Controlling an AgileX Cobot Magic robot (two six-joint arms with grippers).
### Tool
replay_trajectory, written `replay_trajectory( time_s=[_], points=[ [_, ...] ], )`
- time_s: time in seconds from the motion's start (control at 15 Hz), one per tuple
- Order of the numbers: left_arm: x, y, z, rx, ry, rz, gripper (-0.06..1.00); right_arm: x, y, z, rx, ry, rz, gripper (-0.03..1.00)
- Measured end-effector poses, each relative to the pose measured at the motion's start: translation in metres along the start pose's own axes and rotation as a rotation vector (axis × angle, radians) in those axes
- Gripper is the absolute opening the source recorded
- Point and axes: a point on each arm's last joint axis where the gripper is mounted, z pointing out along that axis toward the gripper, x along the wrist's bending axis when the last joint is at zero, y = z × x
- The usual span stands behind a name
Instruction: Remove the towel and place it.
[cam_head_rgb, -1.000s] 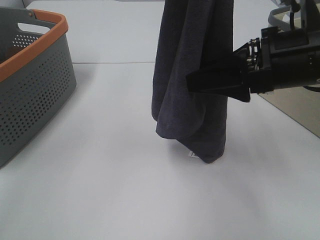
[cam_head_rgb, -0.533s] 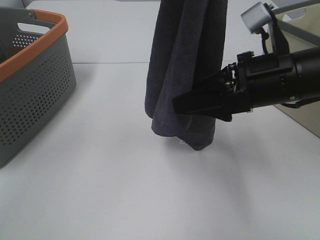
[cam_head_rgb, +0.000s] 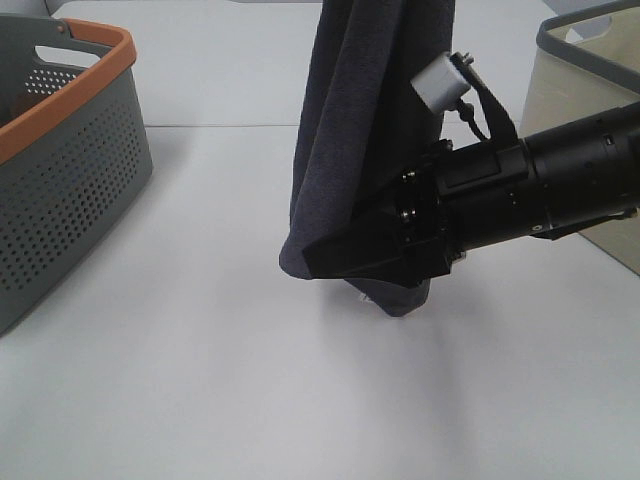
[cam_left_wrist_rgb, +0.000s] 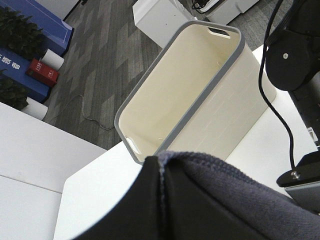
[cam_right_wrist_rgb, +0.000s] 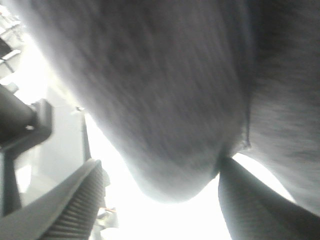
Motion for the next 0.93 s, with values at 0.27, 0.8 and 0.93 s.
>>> replay_trajectory(
  time_s=[0.27, 0.8, 0.93],
  points=[
    [0.0, 0.0, 0.0, 0.002, 0.0, 0.002, 0.0, 0.011, 0.006, -0.001, -0.069, 0.125, 0.0, 0.59],
    [0.0, -0.003, 0.0, 0.034, -0.002, 0.027, 0.0, 0.013, -0.004, -0.001, 0.048, 0.14, 0.029, 0.52],
    [0.0, -0.003, 0.0, 0.037, -0.003, 0.025, 0.0, 0.014, -0.004, -0.001, 0.048, 0.147, 0.032, 0.51]
  ],
)
